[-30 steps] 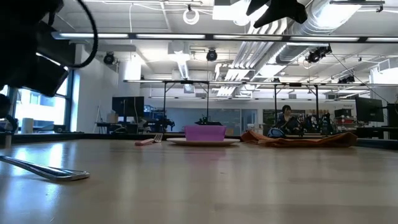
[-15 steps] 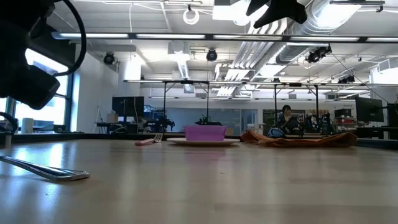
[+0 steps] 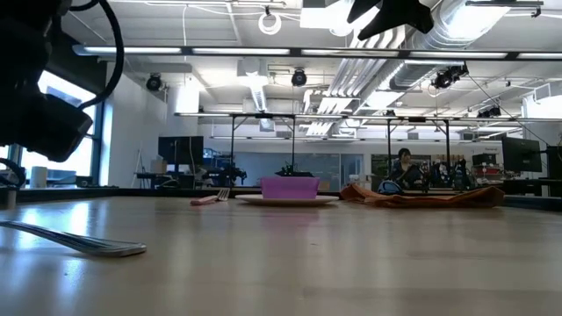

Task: Set table place
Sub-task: Put the silver spoon into the purple bowl

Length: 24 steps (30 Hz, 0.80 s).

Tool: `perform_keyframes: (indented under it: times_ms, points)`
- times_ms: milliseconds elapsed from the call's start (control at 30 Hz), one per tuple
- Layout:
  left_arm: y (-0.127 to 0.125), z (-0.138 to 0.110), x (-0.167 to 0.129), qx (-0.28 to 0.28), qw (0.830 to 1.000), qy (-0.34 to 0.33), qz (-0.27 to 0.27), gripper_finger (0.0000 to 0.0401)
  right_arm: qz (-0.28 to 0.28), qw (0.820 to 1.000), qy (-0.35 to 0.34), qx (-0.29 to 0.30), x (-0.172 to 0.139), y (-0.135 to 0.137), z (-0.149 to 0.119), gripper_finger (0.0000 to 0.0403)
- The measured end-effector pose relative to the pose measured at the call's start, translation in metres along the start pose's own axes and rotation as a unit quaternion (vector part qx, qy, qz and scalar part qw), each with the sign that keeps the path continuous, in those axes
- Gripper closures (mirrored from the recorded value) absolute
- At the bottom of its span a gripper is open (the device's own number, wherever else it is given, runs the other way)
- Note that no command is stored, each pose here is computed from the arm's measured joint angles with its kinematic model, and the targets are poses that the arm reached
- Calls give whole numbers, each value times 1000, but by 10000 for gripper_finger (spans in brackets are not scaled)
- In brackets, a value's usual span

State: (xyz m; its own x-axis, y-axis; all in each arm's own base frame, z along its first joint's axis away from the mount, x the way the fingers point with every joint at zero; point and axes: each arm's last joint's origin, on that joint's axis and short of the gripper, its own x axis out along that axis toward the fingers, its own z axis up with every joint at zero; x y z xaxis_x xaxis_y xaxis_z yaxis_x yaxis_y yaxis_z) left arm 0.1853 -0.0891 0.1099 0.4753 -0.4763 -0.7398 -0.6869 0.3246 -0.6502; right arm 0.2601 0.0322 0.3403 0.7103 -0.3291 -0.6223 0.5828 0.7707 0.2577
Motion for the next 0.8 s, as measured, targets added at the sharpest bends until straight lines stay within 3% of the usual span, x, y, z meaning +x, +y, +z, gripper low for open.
perform_keyframes:
  times_ms: [200,367,600,800]
  points:
    - [5,2,0,-16,999,-38,22,375,0,1000,0,-1,0,0,0,238]
    - [2,6,0,-7,995,-96,12,390,0,1000,0,-1,0,0,0,238]
    - [-29,12,-14,25,989,-145,-6,398,3,1000,-1,-2,0,0,0,238]
    - [-73,37,-55,99,978,-158,93,399,95,995,34,-3,6,3,9,239]
